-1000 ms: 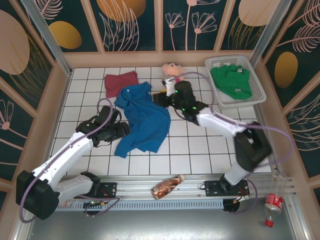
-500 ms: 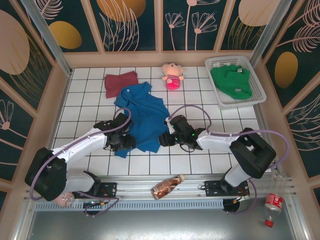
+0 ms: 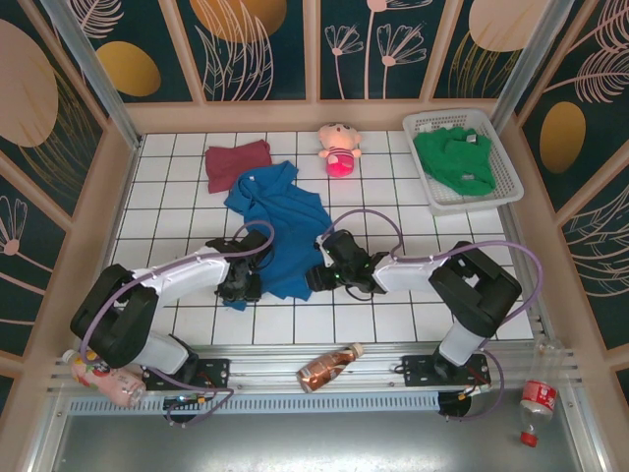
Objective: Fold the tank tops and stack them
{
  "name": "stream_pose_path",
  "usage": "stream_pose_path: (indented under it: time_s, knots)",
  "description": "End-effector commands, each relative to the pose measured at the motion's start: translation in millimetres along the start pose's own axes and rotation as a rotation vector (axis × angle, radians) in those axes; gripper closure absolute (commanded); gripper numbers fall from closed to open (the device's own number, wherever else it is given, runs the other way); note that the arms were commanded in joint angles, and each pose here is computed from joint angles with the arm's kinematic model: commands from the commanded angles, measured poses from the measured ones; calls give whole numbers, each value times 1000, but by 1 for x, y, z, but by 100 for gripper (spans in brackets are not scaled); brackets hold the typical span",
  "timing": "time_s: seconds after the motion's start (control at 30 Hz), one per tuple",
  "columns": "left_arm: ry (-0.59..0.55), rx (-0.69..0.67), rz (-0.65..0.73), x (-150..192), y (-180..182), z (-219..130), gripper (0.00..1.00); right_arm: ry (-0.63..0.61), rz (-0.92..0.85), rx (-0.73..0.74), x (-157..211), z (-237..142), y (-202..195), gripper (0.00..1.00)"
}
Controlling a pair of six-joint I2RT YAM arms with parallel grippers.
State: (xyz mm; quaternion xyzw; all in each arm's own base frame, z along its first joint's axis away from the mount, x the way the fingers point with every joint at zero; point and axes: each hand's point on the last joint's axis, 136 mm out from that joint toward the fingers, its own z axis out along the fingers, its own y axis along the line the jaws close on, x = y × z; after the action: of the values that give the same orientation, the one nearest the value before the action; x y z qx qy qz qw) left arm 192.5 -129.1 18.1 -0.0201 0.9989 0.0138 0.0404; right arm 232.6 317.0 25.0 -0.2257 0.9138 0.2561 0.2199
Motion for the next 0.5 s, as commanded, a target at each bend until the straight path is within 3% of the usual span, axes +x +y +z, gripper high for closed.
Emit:
stream_pose_path:
  time_s: [0.0, 0.2, 0.47]
  knots:
    - [-2, -110, 26, -1, 19, -5, 73, -22, -72, -35, -8, 12, 23, 52]
    - [-40, -70, 3, -8, 13, -22, 93, -3, -170, 3, 5, 5, 36, 54]
    - [-74, -4, -31, -20, 5, -55, 100, 16, -246, 9, 16, -5, 54, 53]
